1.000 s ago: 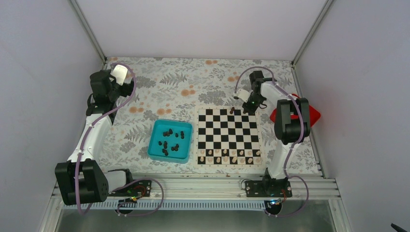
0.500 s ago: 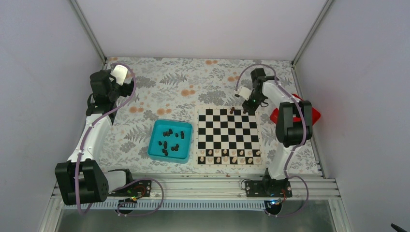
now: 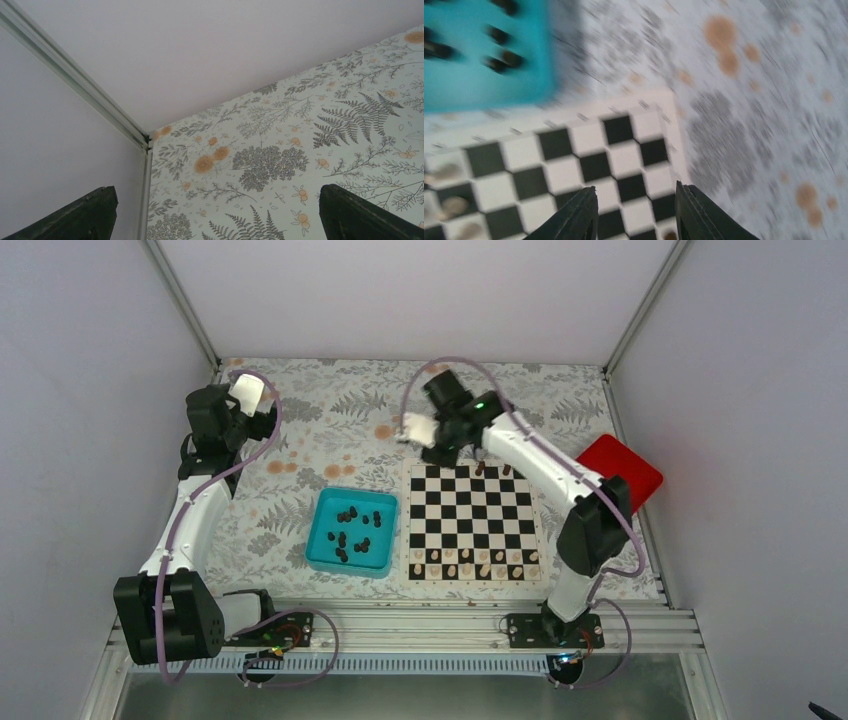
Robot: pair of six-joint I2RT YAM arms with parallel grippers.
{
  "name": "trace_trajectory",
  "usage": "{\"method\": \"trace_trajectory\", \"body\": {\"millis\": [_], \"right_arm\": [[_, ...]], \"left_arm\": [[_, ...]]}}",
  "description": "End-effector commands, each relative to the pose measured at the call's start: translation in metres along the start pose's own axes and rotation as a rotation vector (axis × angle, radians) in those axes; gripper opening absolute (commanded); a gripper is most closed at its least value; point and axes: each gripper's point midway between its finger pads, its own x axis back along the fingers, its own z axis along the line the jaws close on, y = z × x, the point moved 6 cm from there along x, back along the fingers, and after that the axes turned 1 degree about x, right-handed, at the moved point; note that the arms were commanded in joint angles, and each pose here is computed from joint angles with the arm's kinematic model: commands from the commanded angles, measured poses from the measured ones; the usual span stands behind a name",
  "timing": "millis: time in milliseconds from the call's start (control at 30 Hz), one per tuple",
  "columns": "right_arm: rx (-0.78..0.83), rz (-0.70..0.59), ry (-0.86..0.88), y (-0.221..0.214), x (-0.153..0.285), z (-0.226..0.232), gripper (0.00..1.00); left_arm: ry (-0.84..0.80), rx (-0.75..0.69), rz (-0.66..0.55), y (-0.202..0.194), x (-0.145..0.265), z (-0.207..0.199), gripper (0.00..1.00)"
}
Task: Set up the chess pieces on the board
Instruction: Pick up the chess piece from the storage box.
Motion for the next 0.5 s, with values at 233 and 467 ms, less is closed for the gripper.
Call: {"method": "trace_trajectory", "body": {"millis": [233, 467], "right_arm": [[0.267, -0.028, 0.213, 0.095, -0.048, 0.139, 0.38], [0.380, -0.038, 0.307, 0.118, -0.072, 0.197, 0.35]], "left_arm": [[0.003, -0.005, -0.030, 0.005, 0.002, 0.002, 1.00], [0.004, -0.007, -0.031, 0.004, 0.003, 0.002, 1.00]]}}
